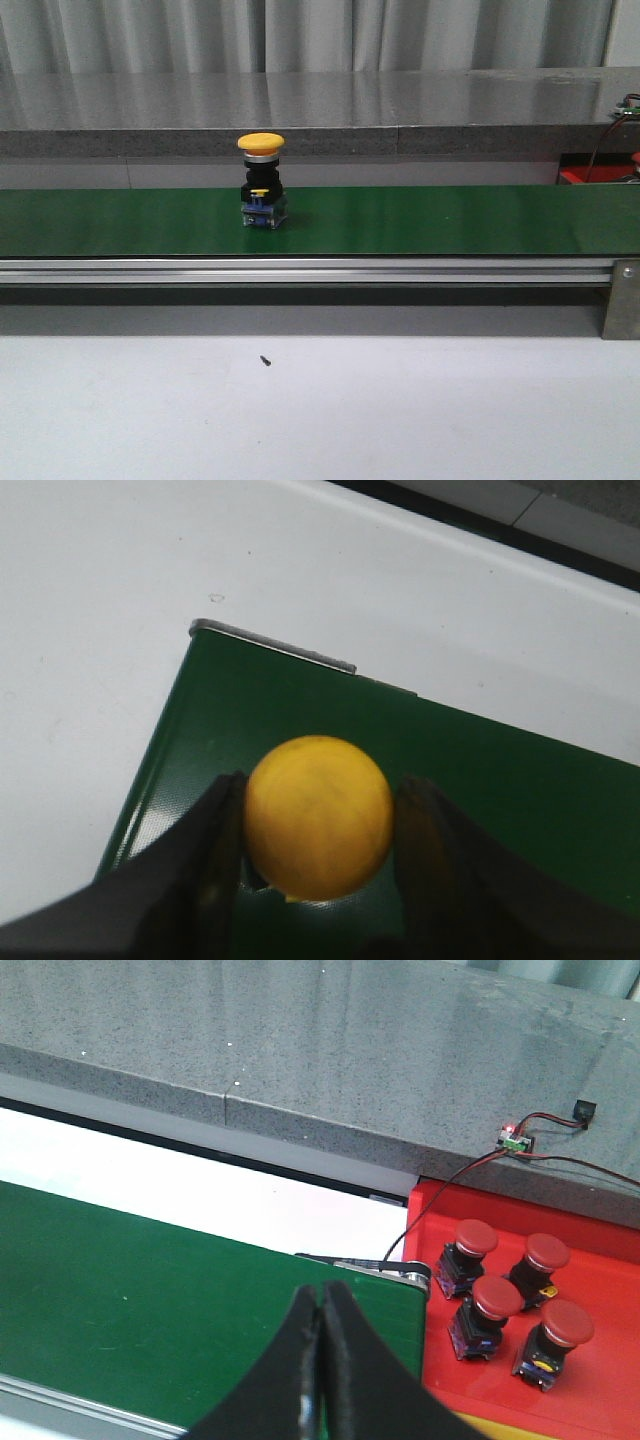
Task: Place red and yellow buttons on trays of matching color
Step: 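Place the second yellow button on the belt and release it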
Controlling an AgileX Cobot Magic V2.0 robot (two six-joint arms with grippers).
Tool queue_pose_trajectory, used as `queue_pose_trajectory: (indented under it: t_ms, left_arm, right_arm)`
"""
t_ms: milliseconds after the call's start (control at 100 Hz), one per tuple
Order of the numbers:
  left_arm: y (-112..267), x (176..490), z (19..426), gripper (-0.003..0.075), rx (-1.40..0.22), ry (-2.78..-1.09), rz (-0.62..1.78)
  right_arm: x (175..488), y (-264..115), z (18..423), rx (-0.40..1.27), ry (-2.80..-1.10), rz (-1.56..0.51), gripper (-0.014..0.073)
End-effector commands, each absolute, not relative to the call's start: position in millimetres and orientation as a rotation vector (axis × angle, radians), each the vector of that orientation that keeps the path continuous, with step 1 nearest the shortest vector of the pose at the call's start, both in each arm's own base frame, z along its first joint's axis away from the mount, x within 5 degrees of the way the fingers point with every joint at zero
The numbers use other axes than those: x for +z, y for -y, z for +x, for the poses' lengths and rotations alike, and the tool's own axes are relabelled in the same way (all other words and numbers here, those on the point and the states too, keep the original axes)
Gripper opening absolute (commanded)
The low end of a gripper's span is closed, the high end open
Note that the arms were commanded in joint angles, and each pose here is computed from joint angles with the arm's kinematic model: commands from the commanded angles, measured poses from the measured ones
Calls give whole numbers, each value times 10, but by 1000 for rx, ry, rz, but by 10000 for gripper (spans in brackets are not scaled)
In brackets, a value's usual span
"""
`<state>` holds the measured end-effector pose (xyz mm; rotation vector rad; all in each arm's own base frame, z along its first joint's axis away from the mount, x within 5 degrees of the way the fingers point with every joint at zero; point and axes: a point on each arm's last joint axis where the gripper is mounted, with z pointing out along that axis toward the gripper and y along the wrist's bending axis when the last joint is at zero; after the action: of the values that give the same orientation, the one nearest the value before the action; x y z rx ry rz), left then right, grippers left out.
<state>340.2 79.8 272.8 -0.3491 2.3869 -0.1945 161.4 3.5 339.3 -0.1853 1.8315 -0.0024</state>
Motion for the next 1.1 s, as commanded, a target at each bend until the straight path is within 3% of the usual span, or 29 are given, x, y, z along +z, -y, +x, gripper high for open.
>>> queue_pose_trajectory:
  t_ms: [0, 310, 380, 550, 620, 840, 1090]
  left_arm:
    - [-763, 2964, 3392, 186, -172, -2254, -351]
    - [-776, 2764, 3450, 216, -178, -2314, -345]
    - [-773, 2737, 3464, 291, -192, -2319, -356]
    - [-768, 2776, 3482, 598, -217, -2294, -377]
    - [-758, 2818, 3486, 655, -237, -2281, -388]
    - [-718, 3148, 3389, 661, -235, -2208, -346]
    - [-494, 3694, 3016, 660, -304, -2074, -148]
  right_arm:
    - [3549, -11, 1607, -25, -1745, -147, -68]
    - [3549, -11, 1607, -25, -1745, -147, -68]
    - [3549, -11, 1607, -25, -1745, -147, -68]
    - [3549, -11, 1607, -25, -1745, -147, -68]
    - [3549, -11, 1607, -25, -1745, -147, -68]
    - [3549, -11, 1607, -25, -1745, -147, -68]
    - [3549, -11, 1607, -25, -1745, -147, -68]
